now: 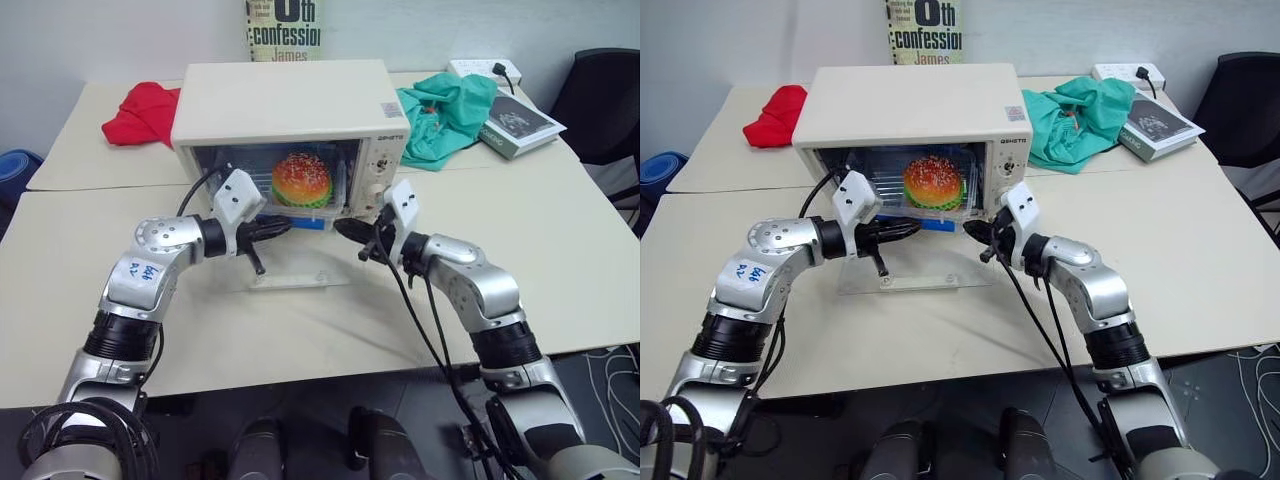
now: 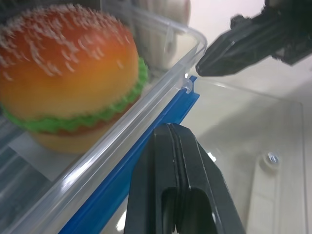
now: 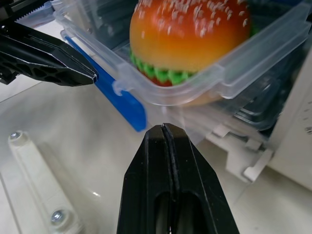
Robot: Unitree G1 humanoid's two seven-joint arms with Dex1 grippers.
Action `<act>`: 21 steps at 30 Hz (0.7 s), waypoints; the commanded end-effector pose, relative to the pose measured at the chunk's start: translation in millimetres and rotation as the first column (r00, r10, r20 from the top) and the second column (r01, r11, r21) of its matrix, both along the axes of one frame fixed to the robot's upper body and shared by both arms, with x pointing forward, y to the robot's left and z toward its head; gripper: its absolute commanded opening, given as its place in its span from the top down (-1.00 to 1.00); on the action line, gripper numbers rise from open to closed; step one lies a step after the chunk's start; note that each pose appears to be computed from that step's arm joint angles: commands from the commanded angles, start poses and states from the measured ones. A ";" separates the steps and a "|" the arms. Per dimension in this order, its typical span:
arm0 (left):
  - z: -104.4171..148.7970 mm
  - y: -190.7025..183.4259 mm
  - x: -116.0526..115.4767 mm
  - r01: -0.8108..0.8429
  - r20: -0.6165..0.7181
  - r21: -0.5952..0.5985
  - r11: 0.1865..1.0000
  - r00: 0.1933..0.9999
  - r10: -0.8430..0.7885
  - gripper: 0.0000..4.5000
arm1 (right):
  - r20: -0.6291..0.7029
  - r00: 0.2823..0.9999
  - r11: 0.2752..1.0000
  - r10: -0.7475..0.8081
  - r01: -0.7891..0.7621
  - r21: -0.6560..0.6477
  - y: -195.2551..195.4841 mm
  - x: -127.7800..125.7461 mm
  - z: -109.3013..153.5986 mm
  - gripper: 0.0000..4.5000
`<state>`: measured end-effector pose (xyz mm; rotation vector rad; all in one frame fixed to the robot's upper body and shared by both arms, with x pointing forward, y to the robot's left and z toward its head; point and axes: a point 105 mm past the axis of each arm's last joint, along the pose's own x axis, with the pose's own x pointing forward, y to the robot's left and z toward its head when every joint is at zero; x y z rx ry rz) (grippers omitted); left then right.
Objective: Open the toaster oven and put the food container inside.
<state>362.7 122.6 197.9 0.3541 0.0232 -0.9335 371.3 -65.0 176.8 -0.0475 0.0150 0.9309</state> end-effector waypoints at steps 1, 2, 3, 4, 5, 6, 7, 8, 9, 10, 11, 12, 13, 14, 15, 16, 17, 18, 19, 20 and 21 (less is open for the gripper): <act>12.6 7.2 -6.6 -0.018 0.051 -0.024 1.000 0.999 0.019 1.00 | 0.047 0.999 0.999 0.026 -0.027 0.021 -0.8 -4.9 11.0 0.99; 9.9 8.8 -9.6 -0.014 0.043 -0.019 1.000 0.999 0.015 1.00 | 0.044 0.998 0.999 0.036 -0.037 0.019 0.0 -7.1 9.9 0.99; 7.8 10.3 -14.5 -0.002 0.036 -0.013 1.000 0.999 0.002 1.00 | 0.036 0.998 0.998 0.057 -0.058 0.018 1.8 -10.8 8.1 0.99; 6.4 11.5 -18.4 0.007 0.027 -0.010 1.000 1.000 -0.007 1.00 | 0.027 0.997 0.997 0.076 -0.077 0.017 3.5 -13.9 6.6 0.99; 5.2 13.2 -22.3 0.014 0.017 -0.009 1.000 1.000 -0.014 1.00 | 0.015 0.995 0.995 0.097 -0.098 0.017 5.9 -17.5 4.8 0.99; 7.2 17.0 -28.1 0.026 0.002 -0.025 0.999 1.000 -0.026 1.00 | 0.005 0.991 0.990 0.137 -0.137 0.017 11.8 -23.7 2.8 0.99; 8.8 19.5 -32.1 0.033 -0.008 -0.036 0.999 0.999 -0.033 1.00 | -0.001 0.987 0.986 0.163 -0.163 0.017 15.8 -27.9 1.7 0.99; 12.1 24.2 -37.2 0.039 -0.017 -0.044 0.998 0.999 -0.040 1.00 | -0.004 0.984 0.984 0.176 -0.176 0.017 21.4 -28.9 1.1 0.99; 14.5 29.7 -41.7 0.043 -0.020 -0.038 0.998 0.999 -0.044 1.00 | -0.003 0.984 0.984 0.180 -0.180 0.017 26.7 -27.5 1.6 0.99; 15.7 35.0 -44.7 0.040 -0.021 -0.026 0.999 0.999 -0.041 1.00 | 0.001 0.984 0.984 0.176 -0.176 0.016 31.0 -24.5 2.8 0.99; 16.4 38.4 -46.7 0.038 -0.022 -0.017 0.999 0.999 -0.038 1.00 | 0.004 0.985 0.985 0.174 -0.174 0.016 33.8 -22.5 3.7 0.99; 16.8 44.3 -46.2 0.017 -0.019 -0.006 1.000 1.000 -0.017 1.00 | 0.012 0.986 0.986 0.165 -0.165 0.014 37.0 -18.5 5.5 0.99; 17.6 52.8 -42.4 -0.024 -0.014 -0.002 1.000 1.000 0.024 1.00 | 0.025 0.988 0.989 0.150 -0.150 0.013 40.2 -13.0 8.4 0.99; 18.2 58.5 -39.7 -0.053 -0.010 0.000 0.999 0.999 0.053 1.00 | 0.033 0.990 0.990 0.140 -0.140 0.013 42.2 -9.1 10.3 0.99; 19.4 64.4 -34.6 -0.088 -0.002 -0.008 0.996 0.996 0.088 1.00 | 0.043 0.991 0.992 0.127 -0.128 0.013 44.4 -4.1 12.9 0.99; 20.3 66.8 -30.3 -0.108 0.008 -0.010 0.994 0.994 0.108 1.00 | 0.053 0.993 0.994 0.108 -0.109 0.013 46.3 1.9 15.9 0.99; 20.9 66.9 -28.0 -0.113 0.016 -0.012 0.994 0.993 0.113 1.00 | 0.062 0.994 0.995 0.094 -0.095 0.012 47.6 6.6 17.9 0.99; 20.8 65.8 -26.1 -0.113 0.017 -0.012 0.994 0.993 0.113 1.00 | 0.071 0.994 0.997 0.080 -0.081 0.009 48.7 11.1 19.5 0.99; 20.3 62.1 -24.5 -0.106 0.018 -0.010 0.994 0.994 0.106 1.00 | 0.083 0.995 0.998 0.061 -0.061 0.001 48.9 16.4 20.5 0.99; 20.5 58.4 -20.0 -0.114 0.024 -0.013 0.993 0.993 0.114 1.00 | 0.093 0.995 0.999 0.034 -0.034 -0.007 47.9 22.6 21.6 0.99; 20.7 55.9 -16.5 -0.120 0.029 -0.015 0.993 0.992 0.121 1.00 | 0.099 0.995 1.000 0.016 -0.015 -0.011 47.1 27.2 22.2 0.99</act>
